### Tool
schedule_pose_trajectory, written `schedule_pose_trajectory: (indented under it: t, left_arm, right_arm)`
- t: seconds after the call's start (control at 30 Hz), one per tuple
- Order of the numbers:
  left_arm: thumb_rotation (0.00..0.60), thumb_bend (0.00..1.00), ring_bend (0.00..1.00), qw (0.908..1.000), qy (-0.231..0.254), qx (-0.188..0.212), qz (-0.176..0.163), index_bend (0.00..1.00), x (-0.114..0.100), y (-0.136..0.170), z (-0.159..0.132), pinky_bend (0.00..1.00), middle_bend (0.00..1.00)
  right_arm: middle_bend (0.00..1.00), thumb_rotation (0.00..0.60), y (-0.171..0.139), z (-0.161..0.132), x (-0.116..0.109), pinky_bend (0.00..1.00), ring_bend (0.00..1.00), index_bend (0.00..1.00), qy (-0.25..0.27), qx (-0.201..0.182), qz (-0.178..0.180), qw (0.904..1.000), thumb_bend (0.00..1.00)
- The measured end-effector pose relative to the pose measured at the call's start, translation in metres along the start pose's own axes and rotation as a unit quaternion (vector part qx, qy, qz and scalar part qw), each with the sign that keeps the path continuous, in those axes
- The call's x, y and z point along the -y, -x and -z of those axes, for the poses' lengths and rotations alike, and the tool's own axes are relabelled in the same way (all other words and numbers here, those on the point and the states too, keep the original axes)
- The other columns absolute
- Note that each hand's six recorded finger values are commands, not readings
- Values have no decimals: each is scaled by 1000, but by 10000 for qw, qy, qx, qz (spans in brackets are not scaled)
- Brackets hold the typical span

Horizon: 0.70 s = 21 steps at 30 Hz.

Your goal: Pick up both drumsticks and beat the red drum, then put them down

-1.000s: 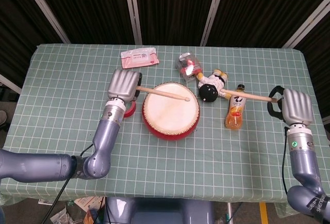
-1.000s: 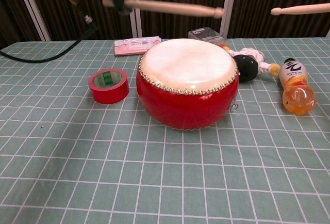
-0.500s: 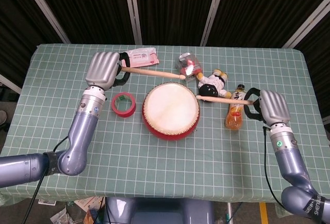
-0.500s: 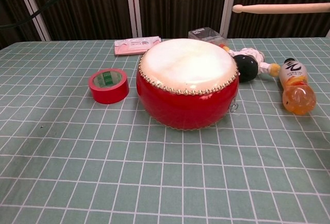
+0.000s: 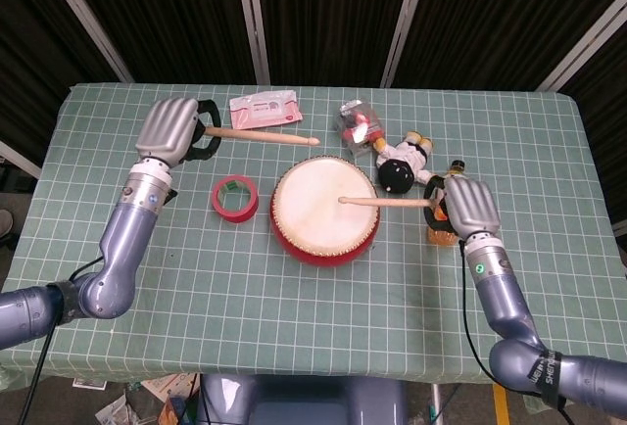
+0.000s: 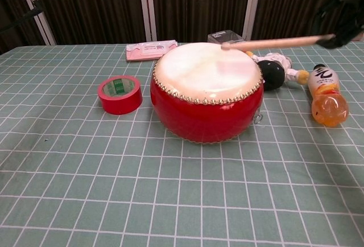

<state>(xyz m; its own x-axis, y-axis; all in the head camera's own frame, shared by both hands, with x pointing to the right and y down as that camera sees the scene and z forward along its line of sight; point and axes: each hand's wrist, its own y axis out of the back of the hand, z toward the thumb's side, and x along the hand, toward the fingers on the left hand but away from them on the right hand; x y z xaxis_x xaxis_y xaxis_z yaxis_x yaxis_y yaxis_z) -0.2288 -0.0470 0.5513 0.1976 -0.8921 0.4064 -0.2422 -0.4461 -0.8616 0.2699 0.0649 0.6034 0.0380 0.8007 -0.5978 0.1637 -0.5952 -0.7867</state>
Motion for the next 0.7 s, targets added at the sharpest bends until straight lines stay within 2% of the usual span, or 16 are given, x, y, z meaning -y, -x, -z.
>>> schedule_pose_trajectory:
  t: [0.1, 0.2, 0.3, 0.37, 0.43, 0.57, 0.7]
  left_arm:
    - [600, 581, 1000, 9999, -80, -52, 104, 777, 5, 3, 13, 1000, 1000]
    - [600, 580, 1000, 9998, -140, -50, 158, 777, 8, 4, 19, 1000, 1000]
    - [600, 581, 1000, 9997, -151, -34, 200, 777, 12, 4, 21, 1000, 1000]
    - [600, 581, 1000, 9997, -142, 6, 220, 777, 14, 4, 18, 1000, 1000]
    - [600, 581, 1000, 9996, -154, 50, 224, 777, 15, 5, 13, 1000, 1000]
    - [600, 581, 1000, 9994, -221, 169, 224, 777, 18, 6, -1, 1000, 1000]
    - [600, 581, 1000, 9989, -280, 269, 254, 777, 23, 8, -19, 1000, 1000]
  right_arm:
    - [1000, 600, 9, 12, 25, 1000, 1000, 1000, -814, 219, -126, 9964, 594]
    - [1000, 600, 19, 25, 48, 1000, 1000, 1000, -1728, 501, -105, 9836, 595]
    - [1000, 600, 27, 35, 49, 1000, 1000, 1000, -2191, 825, 157, 9721, 595]
    - [1000, 600, 29, 36, 40, 1000, 1000, 1000, -2116, 927, 329, 9724, 595]
    - [1000, 600, 28, 34, 30, 1000, 1000, 1000, -1838, 940, 491, 9772, 595]
    - [1000, 600, 16, 28, -2, 1000, 1000, 1000, -912, 840, 897, 9882, 595]
    - [1000, 600, -1, 36, -31, 1000, 1000, 1000, -288, 736, 1200, 9896, 594]
